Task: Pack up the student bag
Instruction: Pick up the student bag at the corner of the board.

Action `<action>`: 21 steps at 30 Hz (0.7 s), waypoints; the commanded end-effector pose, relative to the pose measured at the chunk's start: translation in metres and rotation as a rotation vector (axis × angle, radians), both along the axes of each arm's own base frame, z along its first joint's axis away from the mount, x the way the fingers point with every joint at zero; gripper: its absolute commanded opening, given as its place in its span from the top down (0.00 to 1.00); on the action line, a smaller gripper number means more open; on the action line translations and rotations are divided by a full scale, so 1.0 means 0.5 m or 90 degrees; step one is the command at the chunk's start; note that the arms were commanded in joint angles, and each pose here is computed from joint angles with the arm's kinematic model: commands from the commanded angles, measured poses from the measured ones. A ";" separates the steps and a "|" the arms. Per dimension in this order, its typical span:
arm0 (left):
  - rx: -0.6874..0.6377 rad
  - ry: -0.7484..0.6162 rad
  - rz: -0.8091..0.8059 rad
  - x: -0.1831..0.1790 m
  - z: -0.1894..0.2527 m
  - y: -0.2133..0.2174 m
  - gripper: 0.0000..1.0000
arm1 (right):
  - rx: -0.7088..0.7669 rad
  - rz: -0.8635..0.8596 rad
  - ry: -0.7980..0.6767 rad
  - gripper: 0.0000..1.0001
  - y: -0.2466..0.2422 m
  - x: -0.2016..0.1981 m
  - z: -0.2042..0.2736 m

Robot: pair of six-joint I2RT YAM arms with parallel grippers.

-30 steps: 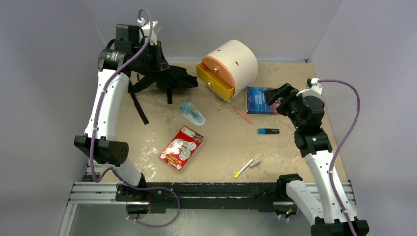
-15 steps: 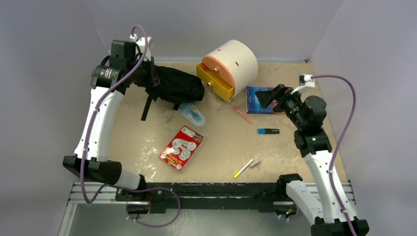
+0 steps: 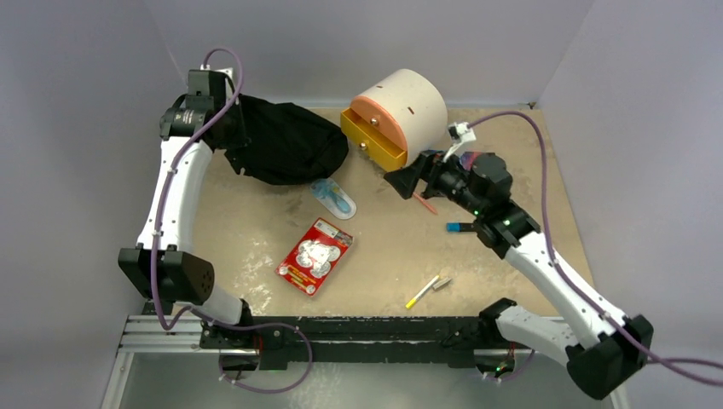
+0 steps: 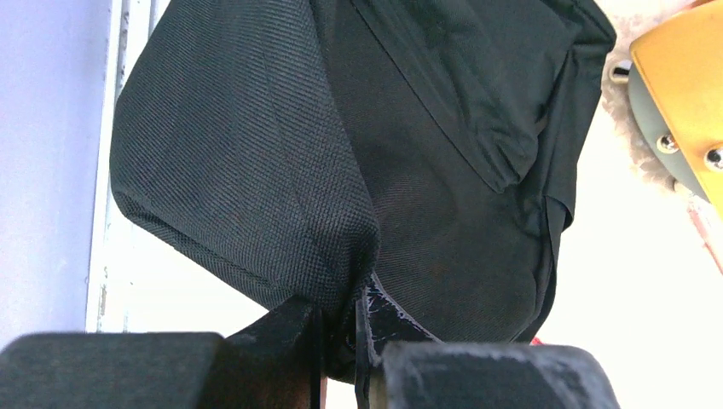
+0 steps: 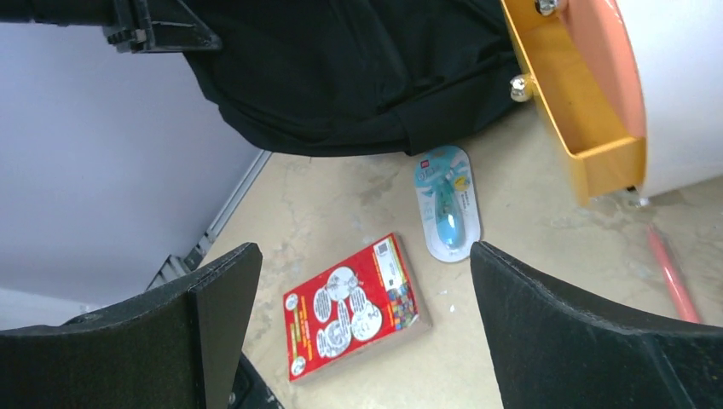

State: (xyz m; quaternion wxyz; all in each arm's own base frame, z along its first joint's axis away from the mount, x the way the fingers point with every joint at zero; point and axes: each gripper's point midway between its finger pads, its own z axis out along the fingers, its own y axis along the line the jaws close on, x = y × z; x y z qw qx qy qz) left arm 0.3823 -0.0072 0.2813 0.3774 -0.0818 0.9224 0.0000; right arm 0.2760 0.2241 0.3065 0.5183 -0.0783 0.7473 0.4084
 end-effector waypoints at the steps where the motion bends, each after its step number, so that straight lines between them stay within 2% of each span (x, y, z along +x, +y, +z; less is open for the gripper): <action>1: 0.025 -0.160 0.023 0.056 0.123 0.019 1.00 | 0.040 -0.020 -0.056 0.06 0.060 0.048 0.085; 6: 0.086 -0.214 0.041 0.070 0.159 0.052 1.00 | 0.026 0.004 -0.061 0.08 0.155 0.081 0.090; 11: 0.152 -0.353 0.047 0.090 0.268 0.076 1.00 | 0.010 0.030 -0.059 0.08 0.220 0.099 0.094; 17: 0.227 -0.523 -0.005 0.099 0.419 0.067 1.00 | 0.008 0.032 -0.058 0.08 0.215 0.082 0.095; 21: 0.209 -0.582 -0.123 0.102 0.488 0.003 1.00 | 0.009 0.024 -0.052 0.07 0.194 0.062 0.088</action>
